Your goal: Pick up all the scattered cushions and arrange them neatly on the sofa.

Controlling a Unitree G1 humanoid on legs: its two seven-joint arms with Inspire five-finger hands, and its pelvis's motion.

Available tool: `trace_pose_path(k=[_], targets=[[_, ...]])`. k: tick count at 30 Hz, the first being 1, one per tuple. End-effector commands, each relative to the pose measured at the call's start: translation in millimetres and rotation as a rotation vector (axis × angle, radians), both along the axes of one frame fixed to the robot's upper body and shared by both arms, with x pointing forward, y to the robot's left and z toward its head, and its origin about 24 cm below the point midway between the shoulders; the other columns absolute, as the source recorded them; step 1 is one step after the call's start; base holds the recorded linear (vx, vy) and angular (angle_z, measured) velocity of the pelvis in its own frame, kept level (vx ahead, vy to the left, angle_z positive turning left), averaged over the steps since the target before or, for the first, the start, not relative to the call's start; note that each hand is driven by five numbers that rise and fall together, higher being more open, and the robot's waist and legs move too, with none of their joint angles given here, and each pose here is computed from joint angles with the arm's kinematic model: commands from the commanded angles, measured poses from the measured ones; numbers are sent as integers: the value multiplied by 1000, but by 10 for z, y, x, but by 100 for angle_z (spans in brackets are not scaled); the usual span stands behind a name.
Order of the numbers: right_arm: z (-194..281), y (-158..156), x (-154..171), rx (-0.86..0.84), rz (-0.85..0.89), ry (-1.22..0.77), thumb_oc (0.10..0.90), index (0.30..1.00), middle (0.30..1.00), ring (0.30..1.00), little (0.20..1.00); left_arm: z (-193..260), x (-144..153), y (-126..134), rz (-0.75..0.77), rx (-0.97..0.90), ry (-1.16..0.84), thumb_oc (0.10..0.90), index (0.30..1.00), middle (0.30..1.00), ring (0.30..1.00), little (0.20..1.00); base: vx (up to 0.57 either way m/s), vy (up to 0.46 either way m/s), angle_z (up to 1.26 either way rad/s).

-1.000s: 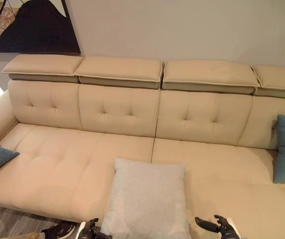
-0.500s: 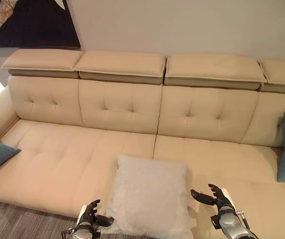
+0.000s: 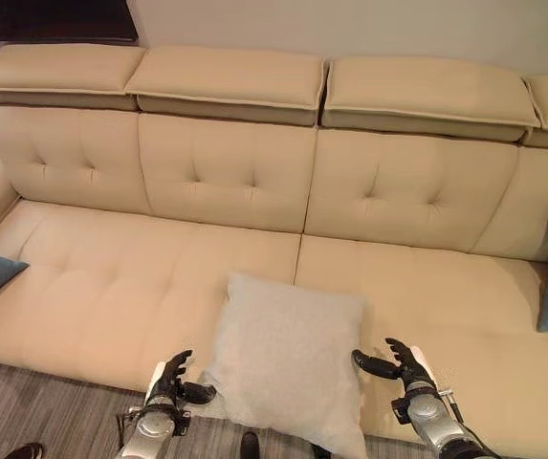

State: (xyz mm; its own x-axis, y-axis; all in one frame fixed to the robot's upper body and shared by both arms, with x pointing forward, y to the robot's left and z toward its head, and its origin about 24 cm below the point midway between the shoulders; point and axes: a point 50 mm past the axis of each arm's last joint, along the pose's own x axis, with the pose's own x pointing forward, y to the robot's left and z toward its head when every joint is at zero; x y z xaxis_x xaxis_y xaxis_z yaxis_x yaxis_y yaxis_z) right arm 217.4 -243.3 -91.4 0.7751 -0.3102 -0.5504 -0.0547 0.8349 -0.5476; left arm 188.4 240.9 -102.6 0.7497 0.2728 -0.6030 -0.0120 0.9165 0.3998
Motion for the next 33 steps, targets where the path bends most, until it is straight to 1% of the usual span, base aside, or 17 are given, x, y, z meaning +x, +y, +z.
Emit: trace_pose_path(k=[1,5,7,10,14,15,19,23,27,30,33], targets=[[216,42,255,-1,17,-140,800,900,900,900,900,536,633,10,-16,11,-307,800,900,900,900,900,41,27,0],[222,51,253,-1,24,-145,800,900,900,900,900,670,709,-12,48,-91,-403,800,900,900,900,900,0,0,0],[225,49,252,-1,26,-146,800,900,900,900,900,702,725,-6,52,-111,-420,800,900,900,900,900,0,0,0],[278,5,267,-5,50,-159,800,900,900,900,900,855,761,100,10,-155,-468,800,900,900,900,900,23,15,-1],[283,-39,245,-9,62,-149,800,900,900,900,900,936,763,192,5,-198,-493,800,900,900,900,900,33,17,-4],[282,-54,232,-12,74,-139,800,900,900,900,900,963,766,208,33,-275,-517,800,900,900,900,900,42,21,-4],[291,-61,213,-7,90,-138,800,900,900,900,900,1079,788,234,38,-366,-578,800,900,900,900,900,8,5,0],[266,-42,193,0,95,-126,800,900,900,900,900,1186,834,246,62,-384,-638,800,900,900,900,900,0,0,0],[252,-30,186,3,92,-123,800,900,900,900,900,1185,862,219,58,-357,-635,800,900,900,900,900,0,0,0],[246,-11,197,14,79,-125,800,900,900,900,900,1142,908,146,26,-318,-600,800,900,900,900,900,-21,6,-1],[312,72,311,61,51,-175,800,900,900,900,900,1121,1020,48,-31,-237,-553,800,900,900,900,900,-111,19,-8]])
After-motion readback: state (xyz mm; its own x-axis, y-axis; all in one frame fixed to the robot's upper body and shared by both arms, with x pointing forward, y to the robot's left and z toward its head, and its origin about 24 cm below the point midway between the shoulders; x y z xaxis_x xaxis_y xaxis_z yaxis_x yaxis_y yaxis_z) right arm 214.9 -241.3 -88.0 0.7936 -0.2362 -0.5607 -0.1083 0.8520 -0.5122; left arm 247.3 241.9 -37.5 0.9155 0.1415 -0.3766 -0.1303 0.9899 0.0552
